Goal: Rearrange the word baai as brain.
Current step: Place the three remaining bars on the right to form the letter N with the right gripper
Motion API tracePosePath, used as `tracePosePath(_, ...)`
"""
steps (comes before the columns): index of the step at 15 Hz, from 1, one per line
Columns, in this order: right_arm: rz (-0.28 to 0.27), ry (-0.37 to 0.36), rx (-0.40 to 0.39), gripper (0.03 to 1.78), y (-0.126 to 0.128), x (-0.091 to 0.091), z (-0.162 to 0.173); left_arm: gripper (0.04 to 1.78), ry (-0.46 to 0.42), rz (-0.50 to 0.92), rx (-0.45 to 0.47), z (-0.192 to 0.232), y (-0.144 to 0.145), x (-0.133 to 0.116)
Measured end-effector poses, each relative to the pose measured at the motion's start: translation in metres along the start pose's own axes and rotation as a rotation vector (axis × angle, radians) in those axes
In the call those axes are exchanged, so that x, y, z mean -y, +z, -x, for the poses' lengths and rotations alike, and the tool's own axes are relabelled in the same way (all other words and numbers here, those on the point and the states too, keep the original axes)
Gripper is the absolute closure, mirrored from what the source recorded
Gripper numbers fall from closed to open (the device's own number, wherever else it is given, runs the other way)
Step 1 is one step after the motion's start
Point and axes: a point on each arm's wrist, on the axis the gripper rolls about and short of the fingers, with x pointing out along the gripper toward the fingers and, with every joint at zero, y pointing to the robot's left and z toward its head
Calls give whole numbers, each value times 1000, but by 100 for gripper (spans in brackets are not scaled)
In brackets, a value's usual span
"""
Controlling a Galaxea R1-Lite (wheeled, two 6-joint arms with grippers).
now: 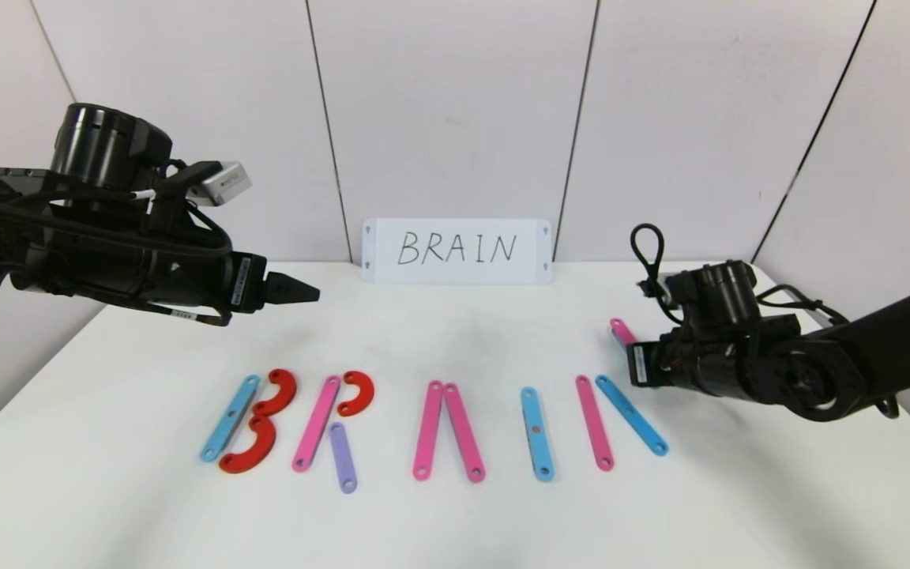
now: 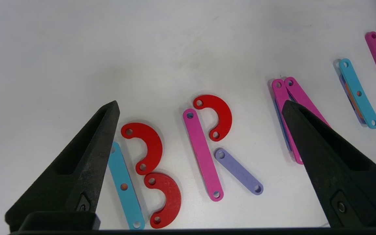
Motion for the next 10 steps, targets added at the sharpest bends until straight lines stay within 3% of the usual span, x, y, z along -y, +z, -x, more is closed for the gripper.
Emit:
tracePosePath(5,-15,-6,-63,151,-26,4,14,8,0,-1,2,1,0,0)
tracePosePath(10,-32,-11,-89,151,-36,6,20,8,0,-1,4,2,0,0)
